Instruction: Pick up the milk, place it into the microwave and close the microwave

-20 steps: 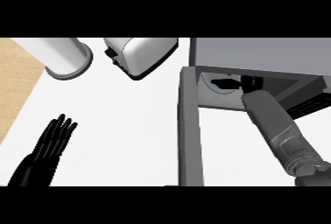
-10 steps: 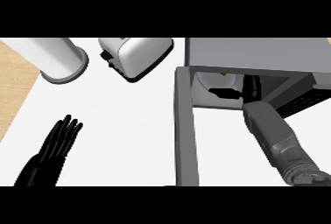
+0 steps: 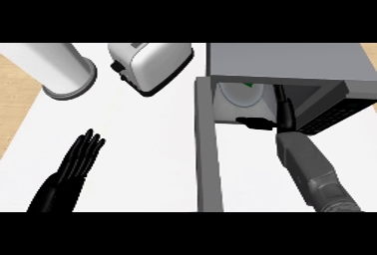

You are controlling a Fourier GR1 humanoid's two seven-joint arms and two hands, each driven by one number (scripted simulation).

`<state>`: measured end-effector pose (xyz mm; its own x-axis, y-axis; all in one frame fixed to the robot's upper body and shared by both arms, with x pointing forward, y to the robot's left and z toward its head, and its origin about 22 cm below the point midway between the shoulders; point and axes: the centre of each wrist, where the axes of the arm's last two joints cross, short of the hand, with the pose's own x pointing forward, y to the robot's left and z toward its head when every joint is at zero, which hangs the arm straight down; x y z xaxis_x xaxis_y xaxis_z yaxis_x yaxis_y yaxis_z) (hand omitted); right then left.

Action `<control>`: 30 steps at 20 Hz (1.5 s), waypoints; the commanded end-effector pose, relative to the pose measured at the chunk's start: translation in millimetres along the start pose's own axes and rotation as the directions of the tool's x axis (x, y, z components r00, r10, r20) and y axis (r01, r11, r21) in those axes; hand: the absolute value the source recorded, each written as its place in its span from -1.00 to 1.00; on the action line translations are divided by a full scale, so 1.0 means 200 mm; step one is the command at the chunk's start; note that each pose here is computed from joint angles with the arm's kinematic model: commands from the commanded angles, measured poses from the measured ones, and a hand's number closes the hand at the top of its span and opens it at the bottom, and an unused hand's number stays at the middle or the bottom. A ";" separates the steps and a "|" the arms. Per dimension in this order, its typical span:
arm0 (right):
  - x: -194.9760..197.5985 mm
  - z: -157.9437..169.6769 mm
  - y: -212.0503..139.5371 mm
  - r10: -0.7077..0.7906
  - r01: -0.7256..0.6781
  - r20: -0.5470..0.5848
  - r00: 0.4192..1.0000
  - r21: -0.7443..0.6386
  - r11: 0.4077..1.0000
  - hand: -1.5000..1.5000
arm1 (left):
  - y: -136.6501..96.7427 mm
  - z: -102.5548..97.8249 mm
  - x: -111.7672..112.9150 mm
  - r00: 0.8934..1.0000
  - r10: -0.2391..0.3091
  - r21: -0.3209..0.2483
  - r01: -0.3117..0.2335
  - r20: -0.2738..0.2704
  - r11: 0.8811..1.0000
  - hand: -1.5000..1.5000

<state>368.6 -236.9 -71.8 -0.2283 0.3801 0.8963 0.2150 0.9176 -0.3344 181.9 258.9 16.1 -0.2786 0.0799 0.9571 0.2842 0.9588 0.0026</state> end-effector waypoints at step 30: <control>-0.16 0.91 -0.39 -0.456 0.454 0.045 0.889 0.048 0.890 -1.00 | -0.21 -0.20 -0.15 0.963 -0.252 -0.446 0.186 -0.092 0.875 1.00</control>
<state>207.0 -292.0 -138.4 -0.3179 -0.0535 0.9466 0.0636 0.9950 0.0776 203.7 218.5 -4.9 -0.2132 -0.1155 0.9702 0.5498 0.8067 0.2169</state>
